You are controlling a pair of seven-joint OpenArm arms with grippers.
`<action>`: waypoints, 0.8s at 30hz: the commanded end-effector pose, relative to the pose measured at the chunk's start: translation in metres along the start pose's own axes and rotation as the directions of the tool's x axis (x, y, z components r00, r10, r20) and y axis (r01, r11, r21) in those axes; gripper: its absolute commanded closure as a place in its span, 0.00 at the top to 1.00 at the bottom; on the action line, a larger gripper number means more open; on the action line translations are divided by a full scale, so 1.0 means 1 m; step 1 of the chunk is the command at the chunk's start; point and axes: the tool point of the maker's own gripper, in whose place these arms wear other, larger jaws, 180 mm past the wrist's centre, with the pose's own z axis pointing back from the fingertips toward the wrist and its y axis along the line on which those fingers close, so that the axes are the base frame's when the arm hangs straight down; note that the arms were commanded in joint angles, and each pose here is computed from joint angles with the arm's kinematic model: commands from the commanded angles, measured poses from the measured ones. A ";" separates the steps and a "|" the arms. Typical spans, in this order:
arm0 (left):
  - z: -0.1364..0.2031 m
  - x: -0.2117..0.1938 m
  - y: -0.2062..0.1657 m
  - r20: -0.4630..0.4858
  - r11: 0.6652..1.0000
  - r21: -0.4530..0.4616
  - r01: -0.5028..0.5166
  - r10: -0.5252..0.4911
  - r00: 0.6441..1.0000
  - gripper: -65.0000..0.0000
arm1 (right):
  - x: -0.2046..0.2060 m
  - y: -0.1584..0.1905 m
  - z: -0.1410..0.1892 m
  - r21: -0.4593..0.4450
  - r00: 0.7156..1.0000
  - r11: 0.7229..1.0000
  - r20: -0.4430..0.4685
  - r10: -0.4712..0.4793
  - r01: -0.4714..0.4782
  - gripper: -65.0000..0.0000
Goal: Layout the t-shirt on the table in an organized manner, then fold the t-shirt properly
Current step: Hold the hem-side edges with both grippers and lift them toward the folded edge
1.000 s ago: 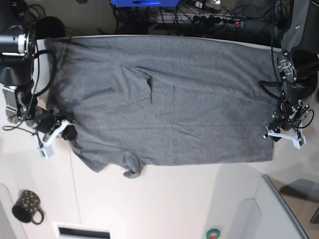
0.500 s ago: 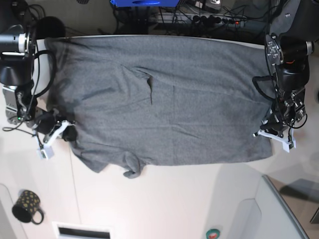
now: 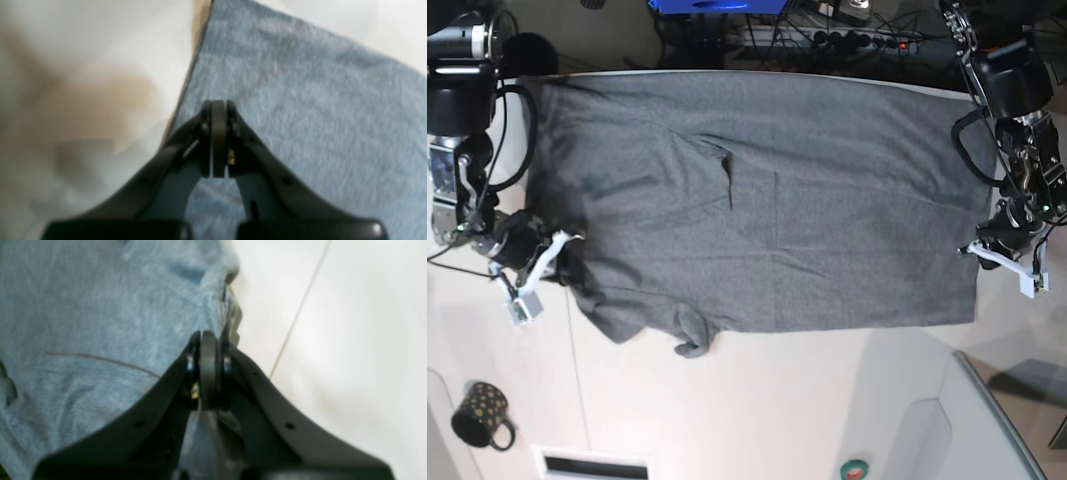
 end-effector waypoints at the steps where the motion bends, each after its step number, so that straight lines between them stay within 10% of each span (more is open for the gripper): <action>1: 0.007 0.019 0.007 0.053 1.000 0.009 0.023 -0.023 0.998 0.00 | 0.018 -0.003 0.007 -0.004 0.998 1.000 0.052 0.022 -0.022 0.01; 10: -0.020 0.002 0.017 0.040 0.997 0.021 -0.073 0.072 0.997 0.00 | 0.009 0.003 0.008 0.005 0.999 1.000 0.042 0.026 -0.026 0.01; 18: -0.040 0.016 0.030 0.098 0.988 0.036 -0.152 0.147 0.984 0.84 | 0.009 0.001 0.009 0.000 0.999 1.000 0.042 0.026 -0.026 0.01; 24: -0.049 0.014 0.053 0.074 0.974 0.075 -0.214 0.209 0.975 0.90 | 0.009 0.000 0.010 -0.002 0.999 1.000 0.041 0.028 -0.028 0.01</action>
